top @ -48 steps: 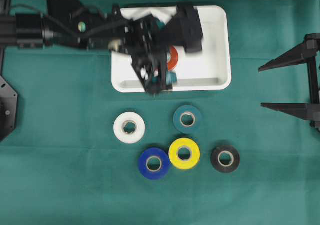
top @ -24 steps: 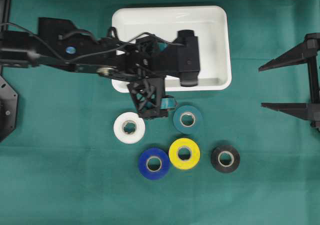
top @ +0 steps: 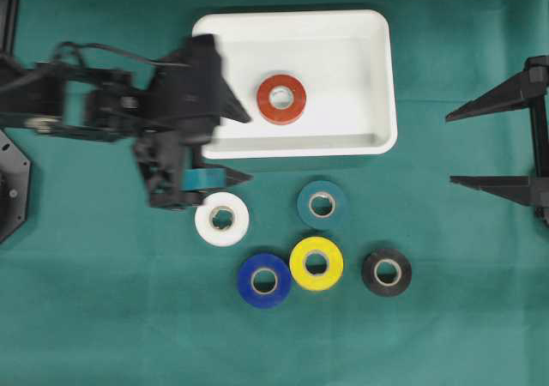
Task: Pick up the tape from a random location and place it into the white case.
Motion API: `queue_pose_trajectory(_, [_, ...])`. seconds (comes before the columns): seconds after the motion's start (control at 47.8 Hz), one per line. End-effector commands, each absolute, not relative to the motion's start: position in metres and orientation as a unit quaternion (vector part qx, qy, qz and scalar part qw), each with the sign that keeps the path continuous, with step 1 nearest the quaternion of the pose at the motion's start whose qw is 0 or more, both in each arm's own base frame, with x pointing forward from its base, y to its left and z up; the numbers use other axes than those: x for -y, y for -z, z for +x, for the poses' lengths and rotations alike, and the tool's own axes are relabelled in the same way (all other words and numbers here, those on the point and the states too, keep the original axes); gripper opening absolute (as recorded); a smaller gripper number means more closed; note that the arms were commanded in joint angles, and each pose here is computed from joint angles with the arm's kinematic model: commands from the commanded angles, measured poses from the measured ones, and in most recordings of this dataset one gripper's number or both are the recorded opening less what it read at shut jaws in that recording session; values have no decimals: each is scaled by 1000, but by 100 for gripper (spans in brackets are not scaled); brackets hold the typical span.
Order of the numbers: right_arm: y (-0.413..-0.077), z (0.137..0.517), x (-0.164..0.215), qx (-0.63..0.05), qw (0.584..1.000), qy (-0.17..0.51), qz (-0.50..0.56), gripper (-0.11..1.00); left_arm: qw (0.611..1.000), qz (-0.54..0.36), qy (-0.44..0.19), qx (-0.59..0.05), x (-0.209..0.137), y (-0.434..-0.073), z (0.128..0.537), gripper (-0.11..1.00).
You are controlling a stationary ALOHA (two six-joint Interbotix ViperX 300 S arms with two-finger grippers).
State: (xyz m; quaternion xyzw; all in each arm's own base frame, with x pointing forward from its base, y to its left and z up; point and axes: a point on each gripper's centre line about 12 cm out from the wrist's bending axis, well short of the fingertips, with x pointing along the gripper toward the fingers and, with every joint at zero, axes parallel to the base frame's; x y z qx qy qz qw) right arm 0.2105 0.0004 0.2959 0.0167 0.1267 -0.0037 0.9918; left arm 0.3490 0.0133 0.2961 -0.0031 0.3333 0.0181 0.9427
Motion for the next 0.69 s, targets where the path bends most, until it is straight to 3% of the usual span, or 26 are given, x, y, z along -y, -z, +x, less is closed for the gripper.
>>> queue_pose_trajectory(0.0, [-308,213,-1,-112,993,2,18,92,957,0,-17,-291,-12,-311,330,96])
queue_pose_trajectory(0.356, [-306,213,0,-114,993,3,17,92,981,2,-16,-194,-9,-322,259,96])
queue_pose_trajectory(0.67, [-307,213,0,-112,994,3,15,92,985,2,-17,-171,-8,-300,223,96])
